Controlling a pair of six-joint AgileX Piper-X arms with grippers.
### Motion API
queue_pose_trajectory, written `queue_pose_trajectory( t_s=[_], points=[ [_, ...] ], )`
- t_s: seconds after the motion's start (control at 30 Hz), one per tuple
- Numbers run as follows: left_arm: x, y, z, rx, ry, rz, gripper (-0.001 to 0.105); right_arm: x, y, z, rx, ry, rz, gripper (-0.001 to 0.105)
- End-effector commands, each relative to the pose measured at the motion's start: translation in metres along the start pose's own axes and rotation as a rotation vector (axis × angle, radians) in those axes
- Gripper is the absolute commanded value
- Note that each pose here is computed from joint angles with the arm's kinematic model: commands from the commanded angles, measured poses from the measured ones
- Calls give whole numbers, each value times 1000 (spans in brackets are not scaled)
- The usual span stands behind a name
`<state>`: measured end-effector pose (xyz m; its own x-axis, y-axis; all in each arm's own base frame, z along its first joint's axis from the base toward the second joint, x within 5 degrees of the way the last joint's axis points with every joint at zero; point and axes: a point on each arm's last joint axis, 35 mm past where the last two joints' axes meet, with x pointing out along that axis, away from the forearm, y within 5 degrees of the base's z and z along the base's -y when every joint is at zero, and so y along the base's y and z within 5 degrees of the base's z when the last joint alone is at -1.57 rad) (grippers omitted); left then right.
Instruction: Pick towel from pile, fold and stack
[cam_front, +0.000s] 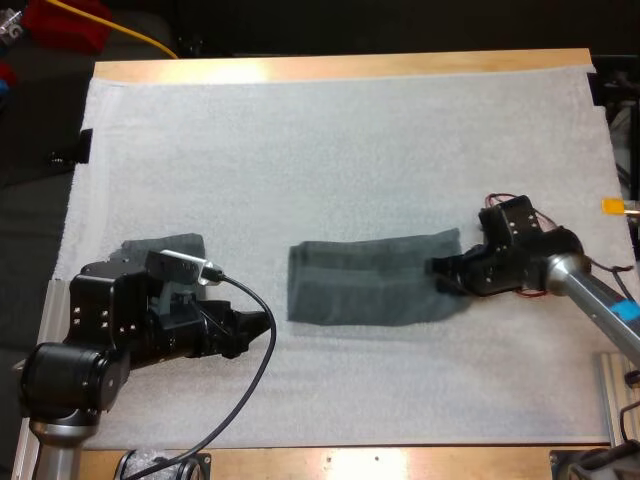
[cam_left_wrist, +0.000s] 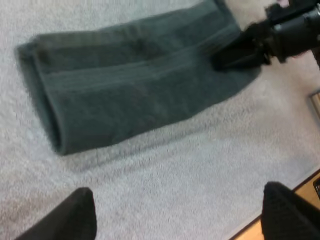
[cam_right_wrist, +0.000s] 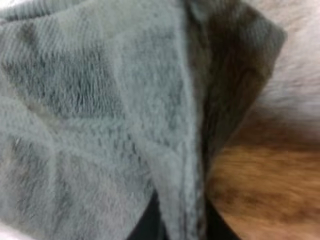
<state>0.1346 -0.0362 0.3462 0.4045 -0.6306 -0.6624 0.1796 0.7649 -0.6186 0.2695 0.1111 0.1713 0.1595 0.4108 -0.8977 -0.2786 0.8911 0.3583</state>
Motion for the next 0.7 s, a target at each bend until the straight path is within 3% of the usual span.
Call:
queue_pose_trajectory(
  t_s=[0.0,0.43,0.67],
  points=[
    [-1,-1,1,12,-13,-10,66,-5,0,-5,-17,15,-62,1],
    [-1,-2,2,19,-22,-13,66,-55,0,-28,-87,40,-433,1],
    [-2,-2,3,22,-26,-14,66,-69,3,-29,-123,48,-490,1]
  ],
)
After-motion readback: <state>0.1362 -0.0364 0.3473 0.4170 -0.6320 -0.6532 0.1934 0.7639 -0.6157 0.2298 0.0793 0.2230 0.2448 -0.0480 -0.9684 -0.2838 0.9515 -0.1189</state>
